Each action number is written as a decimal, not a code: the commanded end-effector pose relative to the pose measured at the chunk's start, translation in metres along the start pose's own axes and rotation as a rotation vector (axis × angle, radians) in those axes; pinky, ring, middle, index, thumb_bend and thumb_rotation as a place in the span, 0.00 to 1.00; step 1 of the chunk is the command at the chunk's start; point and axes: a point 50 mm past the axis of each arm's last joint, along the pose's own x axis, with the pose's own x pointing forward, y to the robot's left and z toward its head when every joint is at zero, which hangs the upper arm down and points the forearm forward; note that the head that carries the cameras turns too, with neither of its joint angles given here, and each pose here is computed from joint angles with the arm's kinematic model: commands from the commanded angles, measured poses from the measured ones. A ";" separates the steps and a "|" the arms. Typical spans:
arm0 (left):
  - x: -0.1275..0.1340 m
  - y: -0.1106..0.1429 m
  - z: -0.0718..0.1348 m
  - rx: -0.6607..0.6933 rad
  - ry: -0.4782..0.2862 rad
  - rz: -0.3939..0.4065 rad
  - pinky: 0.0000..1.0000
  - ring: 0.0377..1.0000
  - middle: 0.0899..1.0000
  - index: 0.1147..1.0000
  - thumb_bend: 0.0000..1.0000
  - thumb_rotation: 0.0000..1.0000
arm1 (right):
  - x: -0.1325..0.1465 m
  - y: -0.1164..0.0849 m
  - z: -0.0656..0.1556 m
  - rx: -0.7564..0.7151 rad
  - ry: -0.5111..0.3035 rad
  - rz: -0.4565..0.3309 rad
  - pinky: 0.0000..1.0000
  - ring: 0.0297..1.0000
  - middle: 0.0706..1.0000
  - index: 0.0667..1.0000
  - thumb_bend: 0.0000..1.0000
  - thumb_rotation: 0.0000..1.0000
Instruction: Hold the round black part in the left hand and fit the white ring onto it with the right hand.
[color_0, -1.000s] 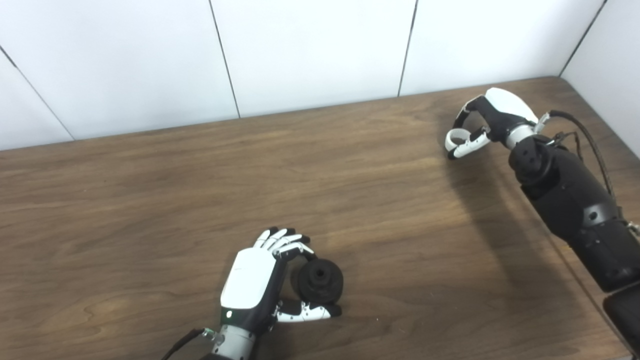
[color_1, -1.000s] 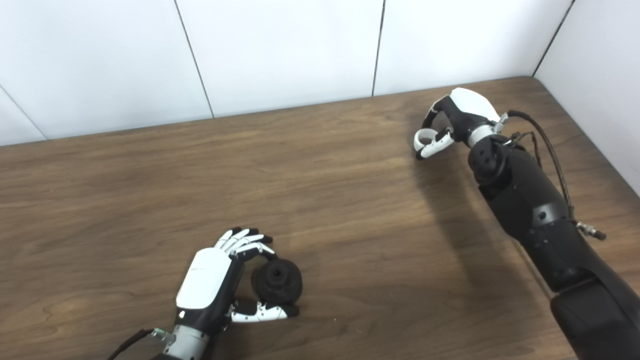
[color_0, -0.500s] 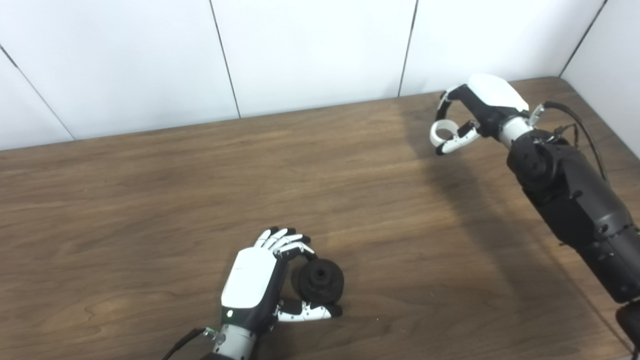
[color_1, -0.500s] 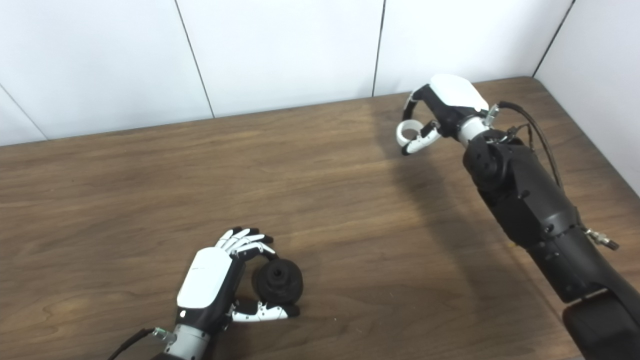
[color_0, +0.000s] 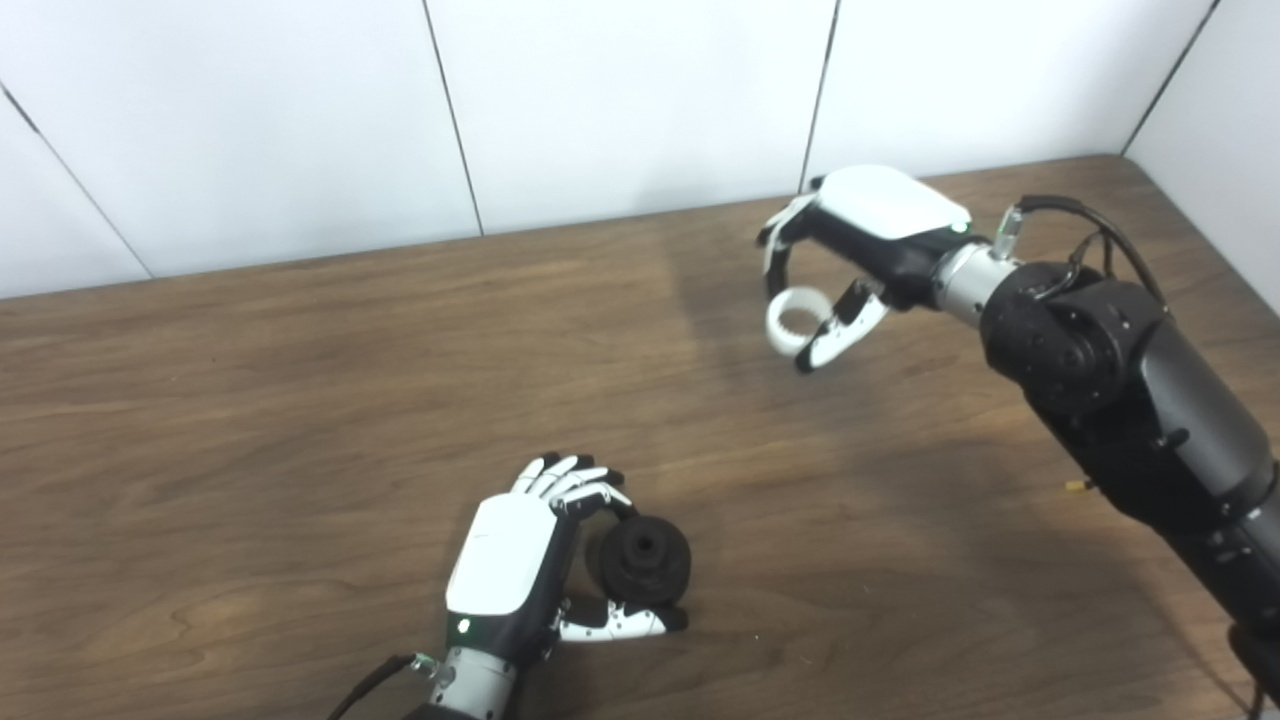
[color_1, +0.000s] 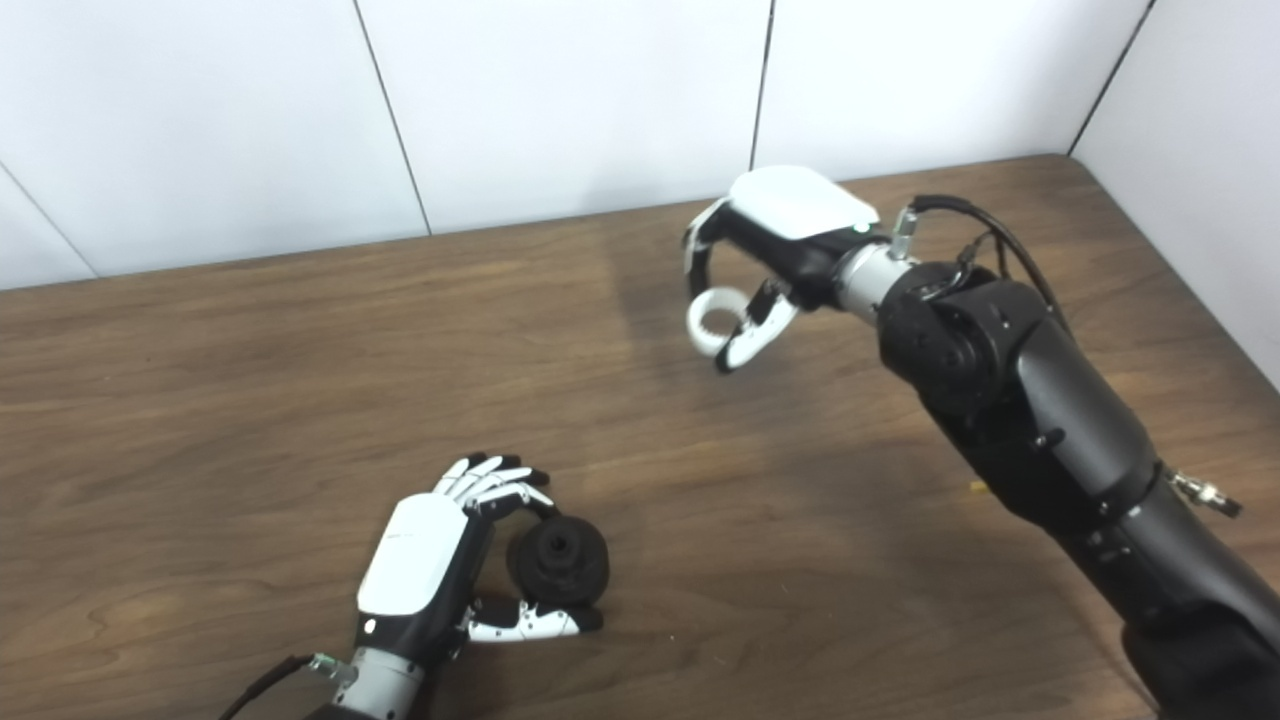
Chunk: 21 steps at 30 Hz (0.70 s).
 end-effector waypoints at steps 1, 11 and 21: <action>-0.012 -0.023 -0.006 0.014 0.063 -0.143 0.93 0.84 0.73 0.42 0.52 0.05 | -0.006 -0.024 0.018 -0.024 -0.048 -0.051 1.00 0.89 0.79 0.45 0.52 0.14; -0.009 -0.022 0.000 0.022 0.056 -0.144 0.93 0.84 0.74 0.42 0.52 0.05 | -0.026 -0.015 0.062 -0.001 -0.196 0.014 1.00 0.89 0.79 0.45 0.52 0.15; -0.007 -0.022 0.002 0.020 0.064 -0.154 0.93 0.85 0.74 0.42 0.52 0.05 | -0.038 0.010 0.089 0.051 -0.256 0.095 1.00 0.92 0.82 0.45 0.52 0.14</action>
